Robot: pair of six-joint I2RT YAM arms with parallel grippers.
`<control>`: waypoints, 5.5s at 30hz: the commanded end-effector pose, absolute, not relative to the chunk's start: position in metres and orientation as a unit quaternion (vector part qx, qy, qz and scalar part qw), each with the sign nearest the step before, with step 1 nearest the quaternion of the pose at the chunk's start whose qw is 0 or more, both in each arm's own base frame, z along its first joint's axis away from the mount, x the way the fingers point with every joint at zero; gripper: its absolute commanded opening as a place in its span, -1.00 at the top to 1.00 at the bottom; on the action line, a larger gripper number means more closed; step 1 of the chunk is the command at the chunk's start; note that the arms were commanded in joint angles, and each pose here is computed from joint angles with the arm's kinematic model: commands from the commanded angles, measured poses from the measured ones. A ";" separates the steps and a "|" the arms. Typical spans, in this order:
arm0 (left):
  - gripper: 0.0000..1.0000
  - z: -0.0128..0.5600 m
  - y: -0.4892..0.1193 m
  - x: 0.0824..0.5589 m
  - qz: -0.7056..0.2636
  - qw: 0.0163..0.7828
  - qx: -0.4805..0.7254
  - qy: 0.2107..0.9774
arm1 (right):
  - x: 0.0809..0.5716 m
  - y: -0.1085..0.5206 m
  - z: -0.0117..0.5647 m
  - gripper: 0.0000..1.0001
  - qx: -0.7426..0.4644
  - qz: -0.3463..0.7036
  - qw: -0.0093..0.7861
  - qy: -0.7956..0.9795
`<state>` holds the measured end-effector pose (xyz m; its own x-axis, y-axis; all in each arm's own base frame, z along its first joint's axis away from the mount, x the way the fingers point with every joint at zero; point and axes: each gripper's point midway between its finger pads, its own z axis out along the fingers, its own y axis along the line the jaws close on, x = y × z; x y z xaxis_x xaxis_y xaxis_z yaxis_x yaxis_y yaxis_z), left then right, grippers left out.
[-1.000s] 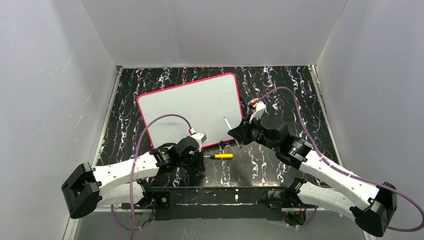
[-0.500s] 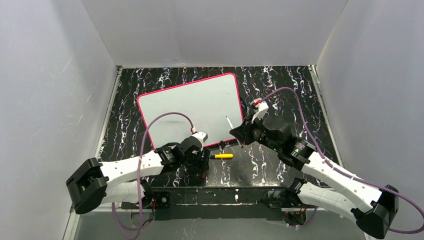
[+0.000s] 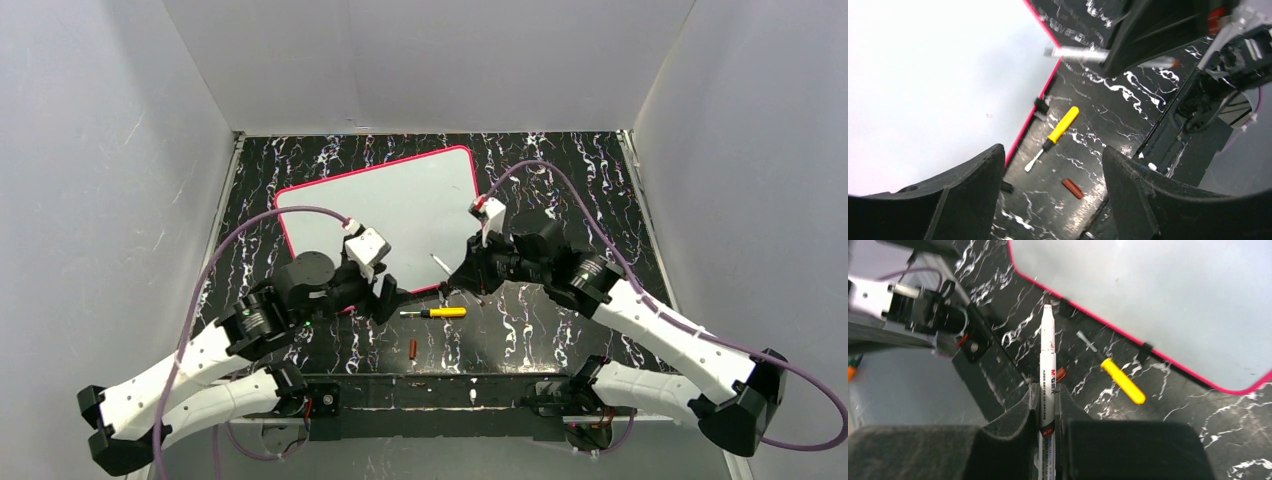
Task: Write a sentence on the whiteboard
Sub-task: Place the pen cap at the center of the board, then adjust the whiteboard marker.
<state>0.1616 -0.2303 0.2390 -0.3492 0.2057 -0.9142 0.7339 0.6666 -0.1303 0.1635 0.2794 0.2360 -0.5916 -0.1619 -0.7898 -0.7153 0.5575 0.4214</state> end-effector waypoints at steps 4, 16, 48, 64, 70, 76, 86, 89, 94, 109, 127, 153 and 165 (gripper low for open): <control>-0.36 0.277 -0.228 0.131 -0.247 0.505 0.531 0.634 | 0.123 0.297 0.237 0.97 -0.351 0.441 0.252 0.787; -0.30 0.268 -0.281 0.098 -0.280 0.438 0.666 0.535 | 0.096 0.310 0.238 0.97 -0.382 0.502 0.169 0.757; 1.00 0.230 -0.287 0.138 -0.108 0.499 0.665 0.546 | 0.077 0.301 0.254 0.35 -0.385 0.539 0.181 0.727; 1.00 0.228 -0.269 0.141 -0.101 0.516 0.639 0.562 | 0.094 0.309 0.264 0.04 -0.320 0.564 0.241 0.722; 1.00 0.231 -0.269 0.137 -0.114 0.517 0.635 0.563 | 0.097 0.313 0.267 0.17 -0.311 0.574 0.246 0.716; 1.00 0.234 -0.270 0.135 -0.121 0.513 0.638 0.562 | 0.096 0.316 0.268 0.35 -0.309 0.585 0.240 0.710; 1.00 0.232 -0.272 0.133 -0.125 0.508 0.638 0.564 | 0.097 0.318 0.277 0.24 -0.308 0.595 0.254 0.697; 1.00 0.232 -0.272 0.133 -0.126 0.507 0.639 0.564 | 0.097 0.319 0.277 0.27 -0.308 0.598 0.255 0.695; 1.00 0.231 -0.272 0.132 -0.128 0.504 0.641 0.565 | 0.099 0.320 0.280 0.30 -0.306 0.601 0.260 0.691; 1.00 0.225 -0.273 0.136 -0.126 0.487 0.626 0.596 | 0.105 0.320 0.288 0.15 -0.296 0.601 0.285 0.685; 1.00 0.226 -0.272 0.131 -0.148 0.485 0.623 0.595 | 0.121 0.320 0.282 0.13 -0.269 0.583 0.318 0.698; 1.00 0.232 -0.268 0.131 -0.135 0.486 0.642 0.578 | 0.104 0.319 0.241 0.20 -0.307 0.563 0.234 0.730; 1.00 0.236 -0.270 0.133 -0.126 0.485 0.653 0.568 | 0.097 0.318 0.234 0.31 -0.317 0.562 0.208 0.735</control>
<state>0.1292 -0.2686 0.2166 0.3014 0.6378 -0.7088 0.8780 0.1042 0.4671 0.1062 0.3180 0.2346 -0.7201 -0.1913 -0.6670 -0.6938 0.2033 0.6908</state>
